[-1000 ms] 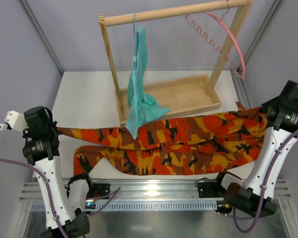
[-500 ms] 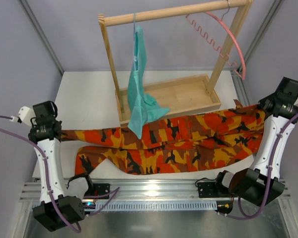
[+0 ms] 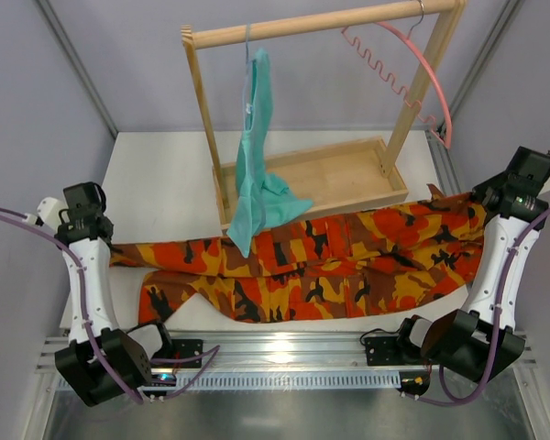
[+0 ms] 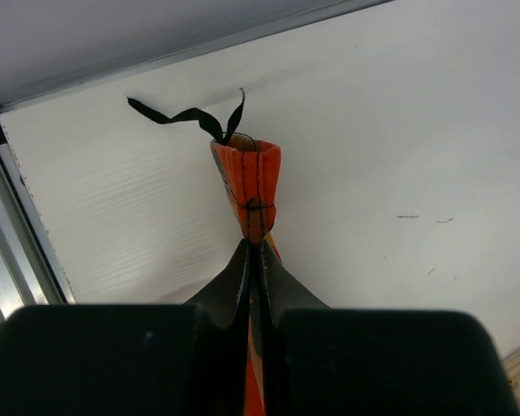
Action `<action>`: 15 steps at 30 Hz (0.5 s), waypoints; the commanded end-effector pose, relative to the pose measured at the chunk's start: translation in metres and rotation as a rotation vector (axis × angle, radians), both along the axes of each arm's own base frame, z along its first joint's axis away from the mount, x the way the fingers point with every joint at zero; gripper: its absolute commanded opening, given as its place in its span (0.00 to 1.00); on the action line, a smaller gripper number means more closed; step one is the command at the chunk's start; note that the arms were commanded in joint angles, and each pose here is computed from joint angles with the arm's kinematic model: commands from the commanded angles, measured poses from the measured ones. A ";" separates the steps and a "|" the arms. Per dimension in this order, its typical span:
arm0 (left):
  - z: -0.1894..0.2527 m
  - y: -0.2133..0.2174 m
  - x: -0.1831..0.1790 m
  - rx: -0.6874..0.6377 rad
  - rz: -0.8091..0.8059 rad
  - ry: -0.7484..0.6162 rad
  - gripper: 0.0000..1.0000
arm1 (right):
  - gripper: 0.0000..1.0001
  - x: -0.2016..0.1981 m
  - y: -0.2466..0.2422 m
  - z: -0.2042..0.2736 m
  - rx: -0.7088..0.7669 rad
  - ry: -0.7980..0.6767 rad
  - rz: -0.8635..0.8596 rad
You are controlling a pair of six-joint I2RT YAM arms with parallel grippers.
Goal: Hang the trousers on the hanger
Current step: Fold the trousers
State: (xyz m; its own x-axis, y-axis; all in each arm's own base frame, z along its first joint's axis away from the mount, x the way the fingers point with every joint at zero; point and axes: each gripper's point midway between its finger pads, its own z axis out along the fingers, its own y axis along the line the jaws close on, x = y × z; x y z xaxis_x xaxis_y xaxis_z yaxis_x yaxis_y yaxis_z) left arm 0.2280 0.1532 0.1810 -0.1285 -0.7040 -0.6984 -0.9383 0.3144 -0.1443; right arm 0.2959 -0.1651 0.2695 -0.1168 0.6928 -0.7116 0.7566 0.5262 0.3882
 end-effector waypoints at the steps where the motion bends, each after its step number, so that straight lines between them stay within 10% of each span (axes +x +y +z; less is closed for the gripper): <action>1: 0.031 0.018 0.011 0.073 0.065 -0.104 0.00 | 0.04 0.008 -0.011 0.034 -0.086 -0.111 -0.013; 15: 0.030 0.045 0.059 0.071 0.098 -0.151 0.00 | 0.04 0.070 -0.024 0.044 -0.081 -0.238 0.048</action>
State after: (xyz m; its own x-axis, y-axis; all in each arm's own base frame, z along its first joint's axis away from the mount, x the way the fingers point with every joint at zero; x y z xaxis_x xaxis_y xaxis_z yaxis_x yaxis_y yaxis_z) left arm 0.2675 0.1791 0.1975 -0.0430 -0.6852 -0.7271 -0.9355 0.2831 -0.2114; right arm 0.3343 -0.1724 0.2686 -0.1061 0.6938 -0.7123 0.6983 0.5620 0.4433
